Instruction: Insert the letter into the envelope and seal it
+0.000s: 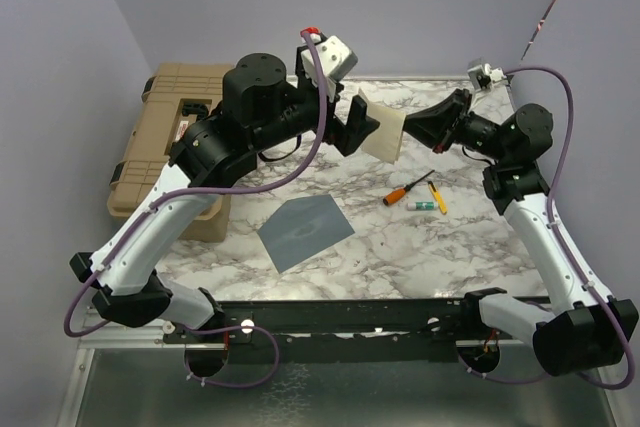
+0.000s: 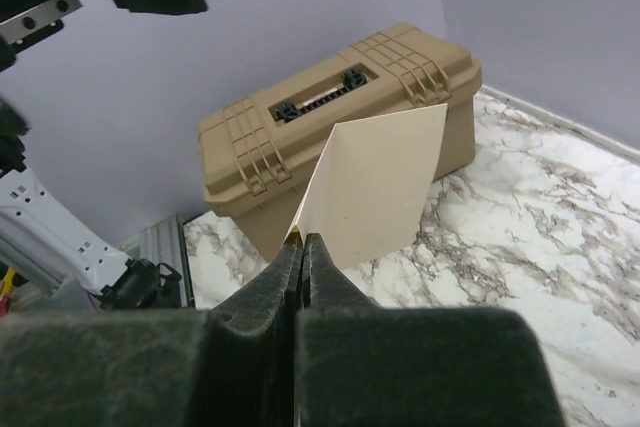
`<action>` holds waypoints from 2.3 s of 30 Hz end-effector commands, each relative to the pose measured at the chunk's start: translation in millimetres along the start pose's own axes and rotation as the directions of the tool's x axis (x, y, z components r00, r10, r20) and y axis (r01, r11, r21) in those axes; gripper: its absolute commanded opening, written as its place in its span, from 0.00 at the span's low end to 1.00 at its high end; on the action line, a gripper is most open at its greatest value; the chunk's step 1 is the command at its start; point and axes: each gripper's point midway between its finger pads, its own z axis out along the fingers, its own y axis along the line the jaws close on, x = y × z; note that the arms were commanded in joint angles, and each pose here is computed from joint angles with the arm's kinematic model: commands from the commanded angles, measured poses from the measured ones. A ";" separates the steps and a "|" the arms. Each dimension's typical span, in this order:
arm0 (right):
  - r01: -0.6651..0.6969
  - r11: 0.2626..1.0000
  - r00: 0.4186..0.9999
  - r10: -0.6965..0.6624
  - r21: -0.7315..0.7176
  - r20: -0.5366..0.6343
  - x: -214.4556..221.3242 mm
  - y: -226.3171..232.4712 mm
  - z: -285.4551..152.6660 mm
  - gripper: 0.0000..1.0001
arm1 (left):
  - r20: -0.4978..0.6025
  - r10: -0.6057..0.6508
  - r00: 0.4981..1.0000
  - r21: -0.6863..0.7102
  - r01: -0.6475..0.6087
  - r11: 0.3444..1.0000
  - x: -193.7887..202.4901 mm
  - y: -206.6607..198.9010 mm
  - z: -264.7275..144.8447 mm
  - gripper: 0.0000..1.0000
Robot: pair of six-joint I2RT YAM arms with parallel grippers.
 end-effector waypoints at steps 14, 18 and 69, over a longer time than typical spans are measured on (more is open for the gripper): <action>-0.103 0.988 0.988 0.115 -0.113 0.099 -39.1 37.7 0.6 0.00 | -0.054 -0.482 0.874 0.063 0.485 0.872 51.2 15.1 47.7 0.97; -0.188 0.978 0.974 0.197 -0.090 0.108 -40.7 31.9 2.7 0.00 | -0.036 -0.641 0.767 0.132 0.639 0.758 45.0 5.3 57.4 0.95; -0.623 0.717 0.782 0.569 0.312 0.253 -1.8 -28.0 -16.5 0.83 | 0.075 -0.747 0.661 0.148 0.733 0.664 64.7 22.5 55.3 0.00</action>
